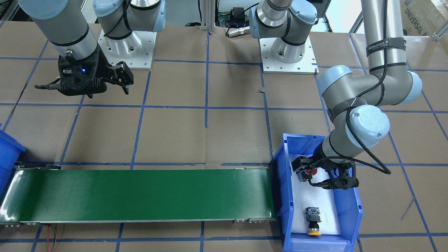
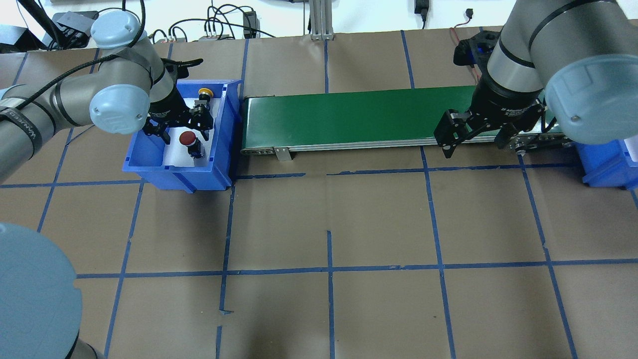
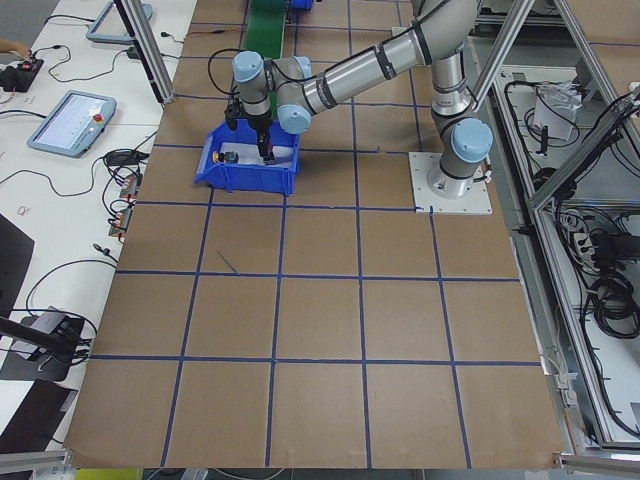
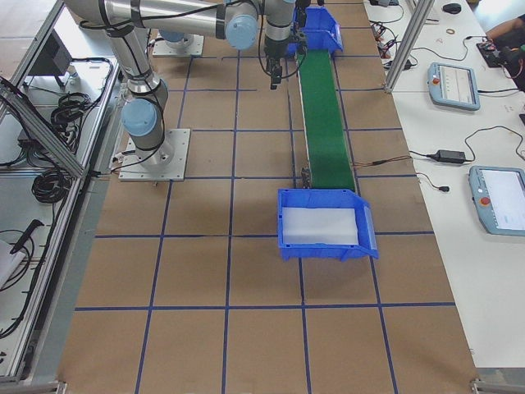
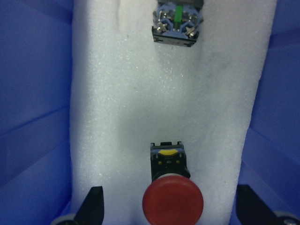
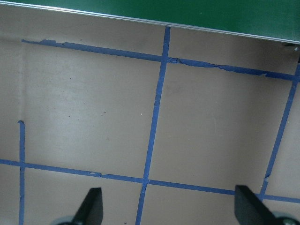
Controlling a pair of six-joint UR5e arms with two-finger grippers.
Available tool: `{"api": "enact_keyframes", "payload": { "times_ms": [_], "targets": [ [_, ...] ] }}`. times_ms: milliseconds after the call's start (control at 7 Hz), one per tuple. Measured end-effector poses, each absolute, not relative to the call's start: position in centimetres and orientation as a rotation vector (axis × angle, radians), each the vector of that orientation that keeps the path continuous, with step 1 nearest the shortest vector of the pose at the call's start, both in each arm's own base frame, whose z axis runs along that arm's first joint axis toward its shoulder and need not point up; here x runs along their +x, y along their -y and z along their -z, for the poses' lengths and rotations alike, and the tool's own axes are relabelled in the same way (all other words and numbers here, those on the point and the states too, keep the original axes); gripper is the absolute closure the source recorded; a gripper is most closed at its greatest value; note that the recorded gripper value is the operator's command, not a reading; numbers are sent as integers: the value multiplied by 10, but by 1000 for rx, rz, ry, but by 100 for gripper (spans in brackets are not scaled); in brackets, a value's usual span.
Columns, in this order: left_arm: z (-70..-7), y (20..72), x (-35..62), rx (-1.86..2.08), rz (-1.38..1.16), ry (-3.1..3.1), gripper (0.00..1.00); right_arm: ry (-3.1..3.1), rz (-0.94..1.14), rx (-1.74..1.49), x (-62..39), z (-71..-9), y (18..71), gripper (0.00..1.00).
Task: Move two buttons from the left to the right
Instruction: 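Lower the left gripper onto the red-capped button and grasp it, then lift the red button with the left gripper and carry it over the conveyor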
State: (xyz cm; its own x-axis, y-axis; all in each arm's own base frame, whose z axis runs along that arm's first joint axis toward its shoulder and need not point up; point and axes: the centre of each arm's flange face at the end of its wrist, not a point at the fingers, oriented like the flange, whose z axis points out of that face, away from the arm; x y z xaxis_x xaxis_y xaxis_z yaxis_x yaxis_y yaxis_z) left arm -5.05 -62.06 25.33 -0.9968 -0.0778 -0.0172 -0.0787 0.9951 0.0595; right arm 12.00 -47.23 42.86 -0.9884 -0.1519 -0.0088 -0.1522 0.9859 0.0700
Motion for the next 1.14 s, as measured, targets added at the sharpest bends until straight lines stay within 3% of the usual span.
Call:
{"api": "enact_keyframes", "payload": {
  "times_ms": [286, 571, 1143],
  "targets": [
    [-249, 619, -51, -148, -107, -3122, 48, -3129, -114, -235, 118, -428, 473, 0],
    [-250, 619, -51, -166, -105, -3121, 63, -3129, -116, -234, 117, -428, 473, 0],
    [-261, 625, -50, -163, -64, -3119, 67, -3129, -119, -233, 117, -428, 472, 0]
  ]
}}
